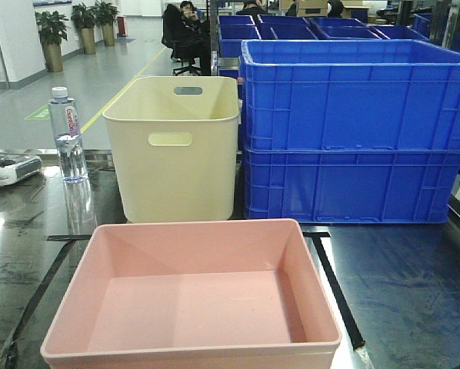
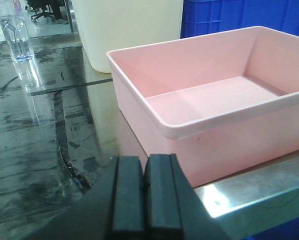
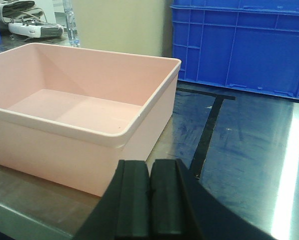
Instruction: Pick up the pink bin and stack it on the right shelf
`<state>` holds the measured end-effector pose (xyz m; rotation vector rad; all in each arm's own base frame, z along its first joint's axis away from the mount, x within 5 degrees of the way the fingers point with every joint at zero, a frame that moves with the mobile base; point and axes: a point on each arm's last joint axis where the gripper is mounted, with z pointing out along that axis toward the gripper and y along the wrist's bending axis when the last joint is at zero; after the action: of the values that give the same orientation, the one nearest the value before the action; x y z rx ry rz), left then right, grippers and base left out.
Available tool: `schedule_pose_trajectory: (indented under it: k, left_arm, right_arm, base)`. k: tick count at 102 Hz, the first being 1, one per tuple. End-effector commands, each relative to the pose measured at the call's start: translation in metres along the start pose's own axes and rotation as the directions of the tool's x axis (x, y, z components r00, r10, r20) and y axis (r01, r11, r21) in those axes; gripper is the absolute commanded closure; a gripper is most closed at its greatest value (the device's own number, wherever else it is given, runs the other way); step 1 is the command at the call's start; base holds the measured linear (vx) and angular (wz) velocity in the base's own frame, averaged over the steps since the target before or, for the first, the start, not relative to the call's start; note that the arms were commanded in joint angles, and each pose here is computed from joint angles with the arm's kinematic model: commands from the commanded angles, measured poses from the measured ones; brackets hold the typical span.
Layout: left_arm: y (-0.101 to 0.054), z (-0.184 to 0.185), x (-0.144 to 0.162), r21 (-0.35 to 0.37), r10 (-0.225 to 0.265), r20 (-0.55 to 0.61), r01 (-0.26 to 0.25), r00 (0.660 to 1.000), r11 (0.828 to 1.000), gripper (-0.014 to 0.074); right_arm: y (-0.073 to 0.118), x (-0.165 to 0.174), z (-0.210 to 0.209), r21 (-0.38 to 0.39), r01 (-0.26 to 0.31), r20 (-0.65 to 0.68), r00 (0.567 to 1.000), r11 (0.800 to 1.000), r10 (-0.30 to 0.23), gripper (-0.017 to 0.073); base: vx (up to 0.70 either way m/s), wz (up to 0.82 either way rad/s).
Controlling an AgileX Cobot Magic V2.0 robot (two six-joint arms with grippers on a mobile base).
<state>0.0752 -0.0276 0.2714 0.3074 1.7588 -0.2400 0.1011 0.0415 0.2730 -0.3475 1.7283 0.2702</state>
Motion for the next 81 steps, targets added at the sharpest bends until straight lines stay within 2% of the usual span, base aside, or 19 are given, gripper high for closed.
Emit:
schedule_pose_trajectory:
  k: [1, 33, 38, 44, 47, 58, 65, 74, 81]
  left_arm:
    - [0.002, -0.002, -0.016, -0.022, -0.016, 0.1, 0.019, 0.995, 1.0, 0.0601]
    - [0.002, -0.001, -0.014, -0.022, -0.017, 0.096, 0.019, 0.995, 1.0, 0.0601]
    - [0.002, -0.001, -0.012, -0.025, -0.008, 0.087, 0.01, 0.996, 1.0, 0.0601]
    - [0.004, -0.002, -0.006, -0.054, 0.051, 0.087, -0.046, 0.995, 0.997, 0.0601]
    - [0.005, -0.003, 0.0, -0.073, 0.059, 0.09, -0.053, 0.994, 0.996, 0.0601]
    - [0.011, -0.008, 0.027, -0.158, 0.022, 0.161, 0.004, 0.987, 0.987, 0.0601]
    - [0.013, -0.01, 0.046, -0.207, 0.018, 0.208, 0.026, 0.978, 0.978, 0.0601]
    - [0.014, -0.012, 0.069, -0.253, 0.033, 0.246, 0.031, 0.969, 0.967, 0.0601]
    - [0.015, -0.01, 0.08, -0.266, 0.024, 0.237, 0.042, 0.971, 0.963, 0.0601]
  right_arm:
    - [0.001, -0.017, -0.002, -0.013, 0.023, 0.112, 0.993, 1.0, -0.021, 0.0571]
    - [0.001, -0.017, -0.002, -0.013, 0.023, 0.112, 0.993, 1.0, -0.021, 0.0571]
    - [0.001, -0.017, -0.002, -0.013, 0.023, 0.112, 0.993, 1.0, -0.021, 0.0571]
    - [0.001, -0.017, -0.002, -0.013, 0.023, 0.112, 0.993, 1.0, -0.021, 0.0571]
    - [0.001, -0.017, -0.002, -0.013, 0.023, 0.112, 0.993, 1.0, -0.021, 0.0571]
    - [0.001, -0.017, -0.002, -0.013, 0.023, 0.112, 0.993, 1.0, -0.021, 0.0571]
    - [0.001, -0.017, -0.002, -0.013, 0.023, 0.112, 0.993, 1.0, -0.021, 0.0571]
    - [0.001, -0.017, -0.002, -0.013, 0.023, 0.112, 0.993, 1.0, -0.021, 0.0571]
    - [0.001, -0.017, -0.002, -0.013, 0.023, 0.11, 0.994, 1.0, -0.021, 0.0571]
  base:
    - [0.0, 0.0]
    - [0.0, 0.0]
    - [0.0, 0.0]
    - [0.0, 0.0]
    - [0.0, 0.0]
    - [0.0, 0.0]
    - [0.0, 0.0]
    - [0.0, 0.0]
    - [0.0, 0.0]
